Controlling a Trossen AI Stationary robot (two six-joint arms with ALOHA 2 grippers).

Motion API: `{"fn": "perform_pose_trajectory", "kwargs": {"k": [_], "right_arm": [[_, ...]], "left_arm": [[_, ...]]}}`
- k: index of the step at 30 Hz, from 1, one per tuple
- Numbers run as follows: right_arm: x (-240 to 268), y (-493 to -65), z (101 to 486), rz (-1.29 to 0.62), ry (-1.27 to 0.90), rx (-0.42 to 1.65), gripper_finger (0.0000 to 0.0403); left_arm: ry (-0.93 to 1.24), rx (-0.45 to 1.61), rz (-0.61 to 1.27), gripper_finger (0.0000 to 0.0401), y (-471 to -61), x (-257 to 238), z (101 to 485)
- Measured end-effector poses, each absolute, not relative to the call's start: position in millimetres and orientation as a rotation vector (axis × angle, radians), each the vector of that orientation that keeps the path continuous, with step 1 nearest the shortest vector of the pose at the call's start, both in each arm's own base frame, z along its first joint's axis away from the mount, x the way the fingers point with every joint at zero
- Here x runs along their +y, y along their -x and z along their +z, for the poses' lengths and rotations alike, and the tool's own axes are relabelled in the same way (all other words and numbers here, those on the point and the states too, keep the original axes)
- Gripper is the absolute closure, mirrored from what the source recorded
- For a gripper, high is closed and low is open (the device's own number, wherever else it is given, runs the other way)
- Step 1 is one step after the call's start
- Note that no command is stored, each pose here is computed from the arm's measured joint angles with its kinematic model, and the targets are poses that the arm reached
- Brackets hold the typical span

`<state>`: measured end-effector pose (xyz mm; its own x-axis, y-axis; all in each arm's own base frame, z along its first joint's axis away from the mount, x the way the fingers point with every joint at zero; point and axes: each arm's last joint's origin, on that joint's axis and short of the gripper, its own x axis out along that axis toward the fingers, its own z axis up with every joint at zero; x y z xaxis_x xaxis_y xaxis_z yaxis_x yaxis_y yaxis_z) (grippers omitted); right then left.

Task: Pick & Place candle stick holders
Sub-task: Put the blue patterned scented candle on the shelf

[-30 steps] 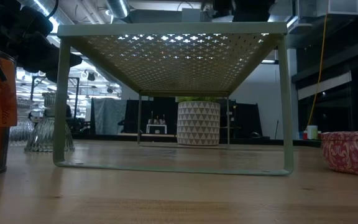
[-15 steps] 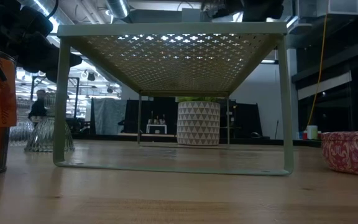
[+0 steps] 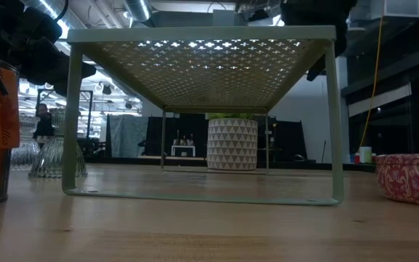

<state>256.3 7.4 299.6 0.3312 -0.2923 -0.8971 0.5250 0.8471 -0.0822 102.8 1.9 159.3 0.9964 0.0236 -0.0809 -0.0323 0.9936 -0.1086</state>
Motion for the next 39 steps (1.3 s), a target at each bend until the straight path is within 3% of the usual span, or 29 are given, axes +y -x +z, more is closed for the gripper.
{"fn": "perform_pose_trajectory", "kwargs": {"k": [4,8,19,23,39], "right_arm": [[7.0,-250.4,294.3,-0.444,-0.117,1.109,0.0019],[5.9,-251.1,289.8,-0.365,-0.021,1.069,0.0066],[-8.1,-263.5,275.0,-0.200,0.043,0.951,0.0300],[-9.4,-265.6,270.9,-0.143,0.031,0.928,0.0361],[-8.7,-269.2,261.9,-0.115,0.014,0.872,0.0372]], "left_arm": [[0.110,0.080,0.028,0.0395,-102.8,1.9,159.3],[0.110,0.080,0.028,0.0395,-102.8,1.9,159.3],[0.110,0.080,0.028,0.0395,-102.8,1.9,159.3],[0.110,0.080,0.028,0.0395,-102.8,1.9,159.3],[0.110,0.080,0.028,0.0395,-102.8,1.9,159.3]]}}
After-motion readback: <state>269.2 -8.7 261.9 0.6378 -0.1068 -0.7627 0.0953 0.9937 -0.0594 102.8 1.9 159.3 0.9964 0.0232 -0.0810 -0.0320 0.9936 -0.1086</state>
